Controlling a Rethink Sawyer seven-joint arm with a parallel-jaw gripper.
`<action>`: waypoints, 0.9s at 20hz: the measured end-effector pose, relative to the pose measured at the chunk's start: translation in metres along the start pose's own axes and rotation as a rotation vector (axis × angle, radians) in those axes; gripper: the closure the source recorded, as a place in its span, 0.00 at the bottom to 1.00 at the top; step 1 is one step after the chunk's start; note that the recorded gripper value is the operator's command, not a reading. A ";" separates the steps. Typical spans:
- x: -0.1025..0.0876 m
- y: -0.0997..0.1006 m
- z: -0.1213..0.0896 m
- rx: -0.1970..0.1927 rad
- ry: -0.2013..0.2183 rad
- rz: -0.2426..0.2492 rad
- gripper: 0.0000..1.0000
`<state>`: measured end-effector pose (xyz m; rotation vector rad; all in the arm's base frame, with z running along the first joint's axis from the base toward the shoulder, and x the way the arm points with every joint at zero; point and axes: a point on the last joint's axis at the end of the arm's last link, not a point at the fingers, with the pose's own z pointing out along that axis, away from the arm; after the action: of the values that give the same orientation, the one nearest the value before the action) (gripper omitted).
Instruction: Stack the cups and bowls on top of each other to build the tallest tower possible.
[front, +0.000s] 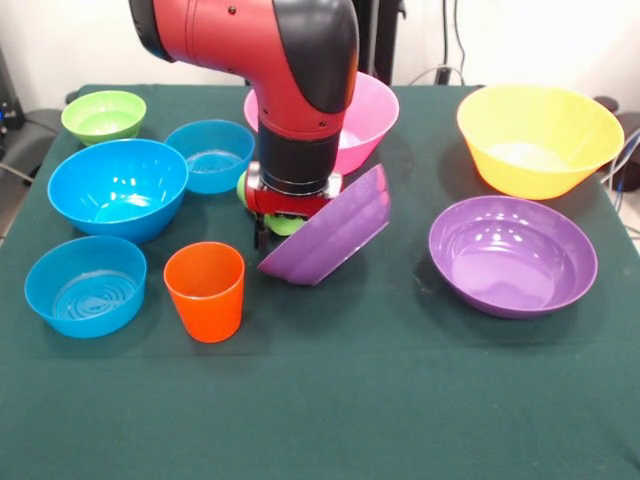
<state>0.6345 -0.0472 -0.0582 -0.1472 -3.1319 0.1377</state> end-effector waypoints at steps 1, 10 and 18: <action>-0.001 0.001 0.000 -0.007 -0.006 0.004 0.00; -0.006 0.003 0.001 -0.048 -0.024 0.024 0.00; -0.010 0.015 0.000 -0.076 -0.032 0.021 0.00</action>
<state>0.6461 -0.0331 -0.0595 -0.1801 -3.1694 0.0206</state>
